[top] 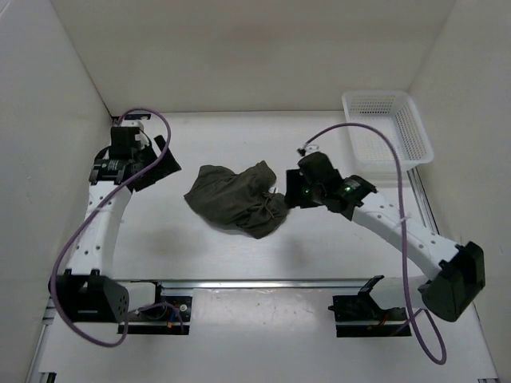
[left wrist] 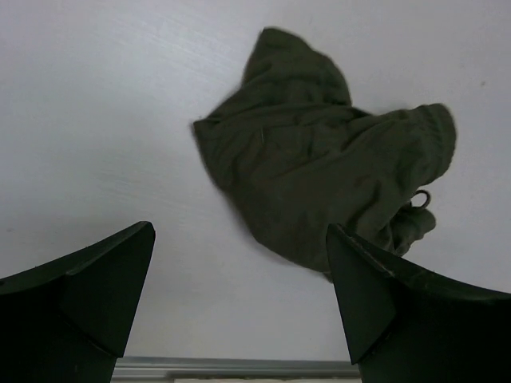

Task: Fold and stack the shorts
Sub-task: Grab the shorts from the pile, then move the shorts to the center of the board

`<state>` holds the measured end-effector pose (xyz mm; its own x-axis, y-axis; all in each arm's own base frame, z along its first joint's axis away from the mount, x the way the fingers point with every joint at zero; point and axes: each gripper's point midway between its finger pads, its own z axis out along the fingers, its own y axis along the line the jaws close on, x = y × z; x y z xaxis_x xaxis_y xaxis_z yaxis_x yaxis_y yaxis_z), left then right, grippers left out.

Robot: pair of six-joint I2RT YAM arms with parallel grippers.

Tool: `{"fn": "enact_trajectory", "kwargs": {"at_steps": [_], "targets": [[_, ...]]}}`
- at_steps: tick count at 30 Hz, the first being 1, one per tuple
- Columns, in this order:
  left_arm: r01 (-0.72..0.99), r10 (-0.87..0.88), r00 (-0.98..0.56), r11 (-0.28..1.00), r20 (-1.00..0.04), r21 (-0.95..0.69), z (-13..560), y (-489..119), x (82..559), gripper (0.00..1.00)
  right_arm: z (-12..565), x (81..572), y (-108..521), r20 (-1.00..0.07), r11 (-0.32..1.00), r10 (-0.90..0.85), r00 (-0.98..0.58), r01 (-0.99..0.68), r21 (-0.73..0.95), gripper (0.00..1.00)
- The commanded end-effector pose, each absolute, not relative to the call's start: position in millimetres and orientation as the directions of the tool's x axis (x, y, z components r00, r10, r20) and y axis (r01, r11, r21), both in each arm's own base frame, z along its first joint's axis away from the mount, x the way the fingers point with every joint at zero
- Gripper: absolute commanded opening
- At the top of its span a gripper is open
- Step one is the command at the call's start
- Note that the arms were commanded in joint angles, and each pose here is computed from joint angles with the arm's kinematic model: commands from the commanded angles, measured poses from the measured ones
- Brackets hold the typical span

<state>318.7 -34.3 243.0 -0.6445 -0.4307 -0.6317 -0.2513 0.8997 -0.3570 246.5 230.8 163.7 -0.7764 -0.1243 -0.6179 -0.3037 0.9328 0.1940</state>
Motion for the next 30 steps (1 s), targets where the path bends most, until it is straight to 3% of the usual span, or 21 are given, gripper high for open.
{"fn": "enact_trajectory", "kwargs": {"at_steps": [1, 3, 6, 8, 15, 18, 20, 22, 23, 25, 27, 30], "targets": [[-0.268, -0.432, -0.740, 0.892, -0.515, -0.364, 200.0, -52.2, 327.3, 1.00, 211.4, 275.5, 224.1, -0.692, 0.927, 0.071, -0.718, -0.209, 0.311, 0.57], [-0.282, -0.443, -0.756, 0.885, -0.481, -0.370, 183.5, -55.7, 339.9, 1.00, 202.5, 287.3, 223.7, -0.646, 0.921, 0.096, -0.757, -0.179, 0.347, 0.56], [-0.302, -0.454, -0.798, 0.871, -0.397, -0.388, 151.5, -65.7, 362.1, 1.00, 200.4, 308.9, 247.6, -0.557, 0.873, 0.105, -0.824, -0.192, 0.448, 0.90], [-0.332, -0.459, -0.826, 0.865, -0.327, -0.376, 123.4, -69.1, 373.2, 1.00, 198.9, 324.9, 272.5, -0.513, 0.846, 0.098, -0.853, -0.200, 0.495, 0.98], [-0.358, -0.444, -0.873, 0.864, -0.201, -0.354, 69.2, -80.0, 392.4, 1.00, 142.7, 382.2, 319.7, -0.395, 0.855, 0.083, -0.915, -0.138, 0.501, 0.99], [-0.366, -0.435, -0.886, 0.868, -0.161, -0.335, 52.4, -83.3, 386.5, 0.96, 122.5, 398.2, 324.5, -0.376, 0.875, 0.092, -0.922, -0.105, 0.472, 0.90], [-0.368, -0.433, -0.891, 0.865, -0.136, -0.341, 43.5, -86.4, 386.4, 0.77, 113.1, 406.0, 329.1, -0.371, 0.880, 0.080, -0.925, -0.110, 0.462, 0.81], [-0.365, -0.421, -0.901, 0.866, -0.103, -0.343, 32.7, -89.1, 383.2, 0.50, 110.9, 408.1, 334.3, -0.362, 0.872, 0.074, -0.929, -0.116, 0.475, 0.55], [-0.362, -0.419, -0.902, 0.863, -0.100, -0.353, 33.1, -91.0, 386.1, 0.16, 111.5, 412.3, 337.1, -0.368, 0.870, 0.076, -0.927, -0.119, 0.478, 0.23], [-0.344, -0.409, -0.906, 0.862, -0.109, -0.373, 37.1, -94.1, 392.9, 0.10, 118.0, 420.0, 339.4, -0.399, 0.869, 0.067, -0.915, -0.143, 0.474, 0.03], [-0.335, -0.407, -0.906, 0.858, -0.118, -0.389, 47.0, -96.5, 399.2, 0.10, 144.6, 436.8, 342.8, -0.468, 0.867, 0.077, -0.880, -0.172, 0.467, 0.00], [-0.289, -0.421, -0.881, 0.842, -0.217, -0.456, 102.0, -98.7, 433.2, 0.10, 208.4, 473.0, 334.0, -0.603, 0.850, 0.121, -0.788, -0.231, 0.473, 0.00]]}}
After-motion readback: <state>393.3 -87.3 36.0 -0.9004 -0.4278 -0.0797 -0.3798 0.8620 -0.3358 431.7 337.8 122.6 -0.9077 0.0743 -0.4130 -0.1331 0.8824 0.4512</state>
